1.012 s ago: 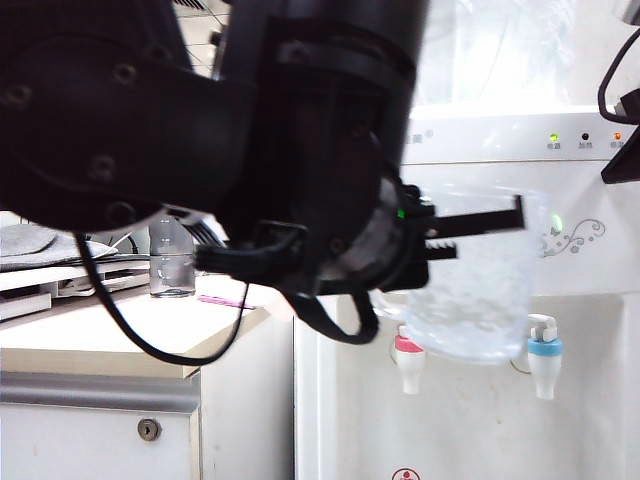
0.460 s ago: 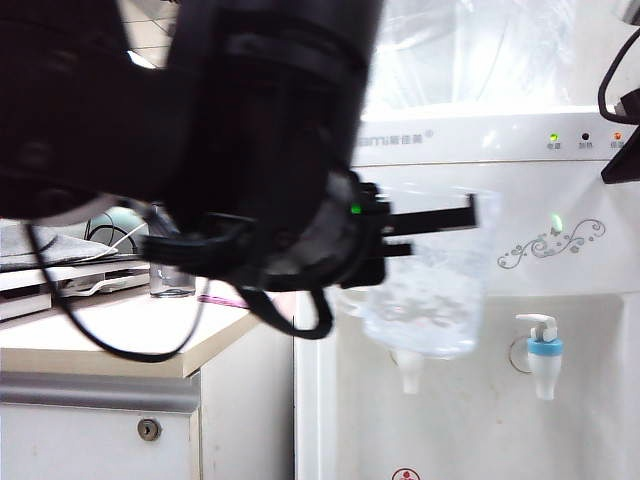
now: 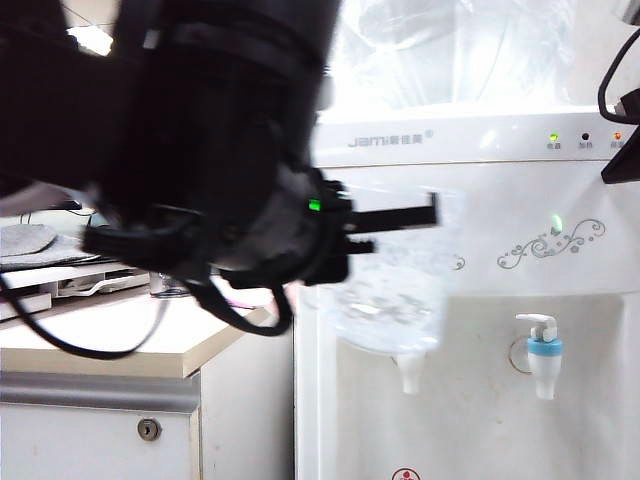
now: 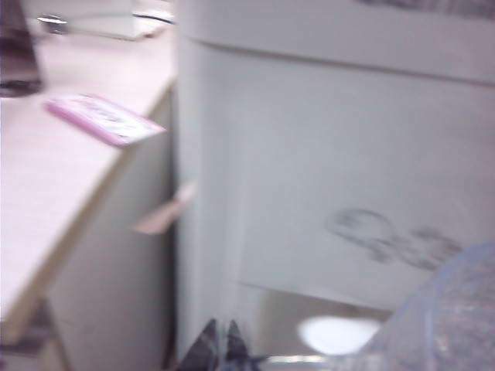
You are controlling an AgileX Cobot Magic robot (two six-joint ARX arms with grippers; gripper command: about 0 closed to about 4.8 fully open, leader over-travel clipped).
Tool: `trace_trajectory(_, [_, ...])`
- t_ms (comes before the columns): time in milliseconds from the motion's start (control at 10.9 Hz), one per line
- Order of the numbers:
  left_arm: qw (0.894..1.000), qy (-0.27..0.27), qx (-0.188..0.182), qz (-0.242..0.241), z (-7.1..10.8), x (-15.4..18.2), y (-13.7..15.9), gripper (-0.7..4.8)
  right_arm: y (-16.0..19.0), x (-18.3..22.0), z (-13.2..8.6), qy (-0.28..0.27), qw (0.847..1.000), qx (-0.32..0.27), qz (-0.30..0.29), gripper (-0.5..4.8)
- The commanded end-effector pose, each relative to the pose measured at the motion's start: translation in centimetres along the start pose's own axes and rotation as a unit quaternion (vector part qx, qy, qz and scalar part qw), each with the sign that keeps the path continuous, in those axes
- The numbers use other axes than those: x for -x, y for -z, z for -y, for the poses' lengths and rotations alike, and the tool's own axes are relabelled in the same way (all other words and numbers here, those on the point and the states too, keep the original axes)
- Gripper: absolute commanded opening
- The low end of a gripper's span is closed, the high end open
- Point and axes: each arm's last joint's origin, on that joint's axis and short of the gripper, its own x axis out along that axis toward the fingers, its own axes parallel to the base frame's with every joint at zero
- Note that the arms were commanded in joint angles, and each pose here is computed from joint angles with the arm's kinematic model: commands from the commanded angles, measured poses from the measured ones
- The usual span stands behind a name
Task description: Pick up the plastic mug from the left desk, go to the cold water outlet of the water dispenser, press the vertical switch to get some water, then put the mug back on the desk.
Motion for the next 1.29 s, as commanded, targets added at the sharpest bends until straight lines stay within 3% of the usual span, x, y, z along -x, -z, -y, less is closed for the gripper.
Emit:
trace_trajectory(92, [0.999,-0.017,0.036,0.021,-0.9,-0.2,-1.2,-0.01,-0.8,0.0,0.5,0.045,0.999,0.003,0.028,-0.01])
trace_trajectory(1288, [0.994,-0.089,0.049,0.037,-4.5,-2.3,-2.7,-0.01,-0.8,0.0,0.5,0.045,0.999,0.003,0.027,-0.01])
